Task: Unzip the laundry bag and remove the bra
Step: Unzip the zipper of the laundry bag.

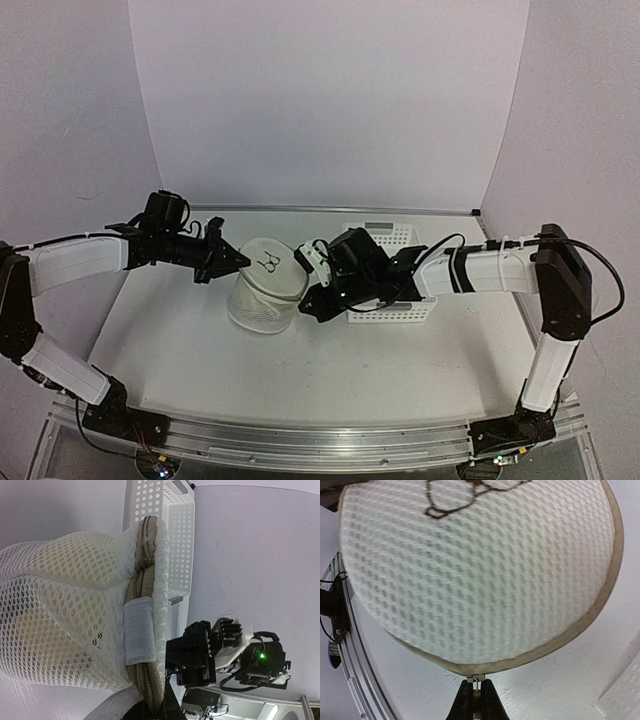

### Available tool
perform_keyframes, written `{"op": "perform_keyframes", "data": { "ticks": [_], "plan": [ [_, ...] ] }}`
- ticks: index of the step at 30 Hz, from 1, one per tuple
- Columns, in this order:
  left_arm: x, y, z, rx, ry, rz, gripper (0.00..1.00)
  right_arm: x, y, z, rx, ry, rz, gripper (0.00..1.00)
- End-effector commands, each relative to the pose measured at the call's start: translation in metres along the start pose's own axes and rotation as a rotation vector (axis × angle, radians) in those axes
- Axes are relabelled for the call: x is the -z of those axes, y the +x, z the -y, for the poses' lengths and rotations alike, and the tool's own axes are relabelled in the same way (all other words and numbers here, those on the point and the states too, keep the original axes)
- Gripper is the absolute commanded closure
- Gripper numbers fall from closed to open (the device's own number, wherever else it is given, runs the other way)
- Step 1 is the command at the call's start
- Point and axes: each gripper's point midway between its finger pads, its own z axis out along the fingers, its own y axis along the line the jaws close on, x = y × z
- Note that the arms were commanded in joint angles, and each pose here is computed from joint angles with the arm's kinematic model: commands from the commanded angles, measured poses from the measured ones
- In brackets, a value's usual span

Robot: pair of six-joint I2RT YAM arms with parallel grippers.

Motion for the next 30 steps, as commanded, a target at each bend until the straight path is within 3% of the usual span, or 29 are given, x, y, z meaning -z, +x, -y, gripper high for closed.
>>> {"op": "perform_keyframes", "data": {
  "ticks": [1,9,22,27,30],
  "plan": [
    [0.008,0.001,0.033,-0.165,0.079,-0.056,1.00,0.022,-0.012,0.017,0.036,0.043,0.047,1.00],
    [0.006,-0.004,0.035,-0.250,0.048,-0.107,1.00,0.030,-0.006,0.014,0.027,0.023,0.050,1.00],
    [-0.016,-0.049,0.027,-0.273,0.044,-0.152,0.99,0.027,-0.016,-0.039,0.018,-0.083,0.085,1.00],
    [-0.023,-0.067,0.020,-0.263,0.001,-0.144,0.87,0.012,-0.041,-0.050,-0.025,-0.134,0.114,1.00],
    [-0.018,-0.084,-0.003,-0.245,-0.165,-0.072,0.69,0.002,-0.046,-0.050,-0.038,-0.126,0.101,1.00]
  ]
}}
